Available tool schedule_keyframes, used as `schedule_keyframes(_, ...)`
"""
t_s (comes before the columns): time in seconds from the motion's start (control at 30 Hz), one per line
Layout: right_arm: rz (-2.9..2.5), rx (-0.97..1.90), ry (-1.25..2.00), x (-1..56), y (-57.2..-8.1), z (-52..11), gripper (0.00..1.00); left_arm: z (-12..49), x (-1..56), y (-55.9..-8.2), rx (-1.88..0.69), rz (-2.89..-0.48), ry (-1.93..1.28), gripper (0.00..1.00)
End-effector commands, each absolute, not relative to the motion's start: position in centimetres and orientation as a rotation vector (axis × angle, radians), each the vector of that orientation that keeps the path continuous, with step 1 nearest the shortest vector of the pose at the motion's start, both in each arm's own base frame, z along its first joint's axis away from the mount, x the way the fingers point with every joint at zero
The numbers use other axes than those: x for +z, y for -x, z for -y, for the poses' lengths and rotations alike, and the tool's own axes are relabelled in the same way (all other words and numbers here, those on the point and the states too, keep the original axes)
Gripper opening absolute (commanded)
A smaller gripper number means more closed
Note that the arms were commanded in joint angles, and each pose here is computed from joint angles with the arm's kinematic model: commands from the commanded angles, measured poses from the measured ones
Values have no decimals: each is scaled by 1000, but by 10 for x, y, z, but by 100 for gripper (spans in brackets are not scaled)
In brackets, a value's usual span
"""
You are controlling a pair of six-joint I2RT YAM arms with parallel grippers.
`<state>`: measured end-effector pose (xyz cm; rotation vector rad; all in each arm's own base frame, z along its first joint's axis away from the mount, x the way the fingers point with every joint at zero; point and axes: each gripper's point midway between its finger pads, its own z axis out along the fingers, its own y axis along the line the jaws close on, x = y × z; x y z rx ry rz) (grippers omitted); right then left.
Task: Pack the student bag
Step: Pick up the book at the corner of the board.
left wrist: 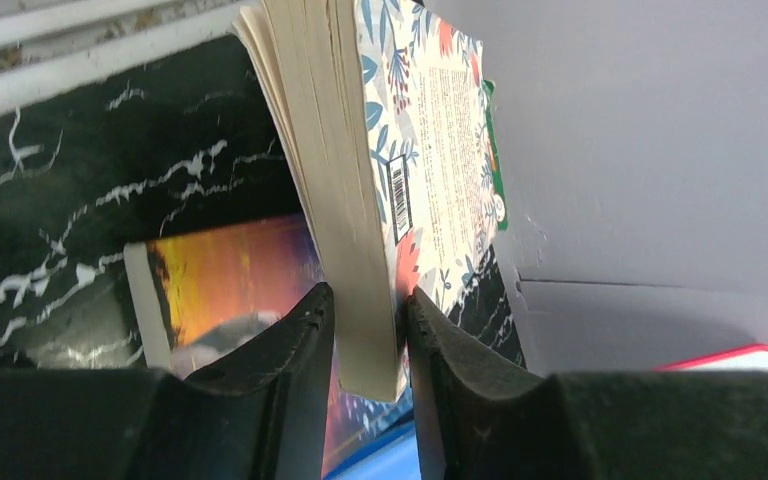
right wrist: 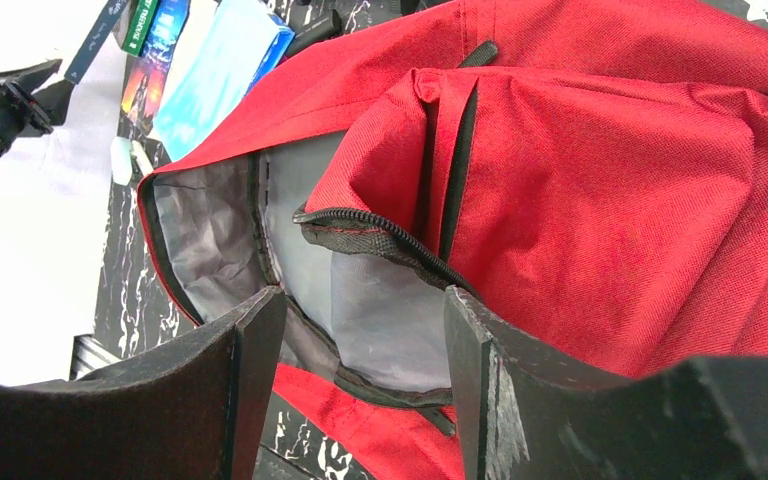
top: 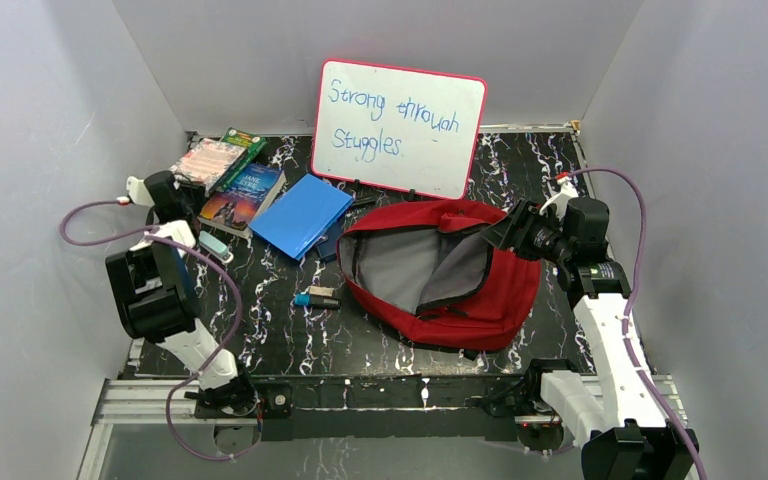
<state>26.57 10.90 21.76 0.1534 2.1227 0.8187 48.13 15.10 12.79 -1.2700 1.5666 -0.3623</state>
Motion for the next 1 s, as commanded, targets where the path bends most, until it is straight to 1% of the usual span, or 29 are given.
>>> schedule_keyframes(0.0,-2036,791,-148,244,-271,-105,67,-129,171,-471,-484,-1480,1251,0)
schedule_keyframes(0.2,-1872,760,-175,292,-281,-97,68,-111,188,-455,-594,-1453,1276,0)
schedule_keyframes(0.43,-1643,987,-134,367,-293,-123,68,-97,201,-449,-683,-1452,1272,0)
schedule_keyframes(0.53,-1574,1082,-88,392,-303,-145,68,-93,202,-446,-703,-1455,1271,0)
schedule_keyframes(0.63,-1544,1151,52,406,-307,-204,68,-89,205,-446,-722,-1464,1265,0)
schedule_keyframes(0.73,-1509,1132,286,397,-315,-274,69,-87,208,-445,-725,-1469,1261,0)
schedule_keyframes(0.87,-1442,1029,616,355,-343,-342,70,-86,212,-446,-725,-1483,1250,0)
schedule_keyframes(0.97,-1269,940,890,327,-351,-391,67,-83,213,-448,-732,-1504,1241,0)
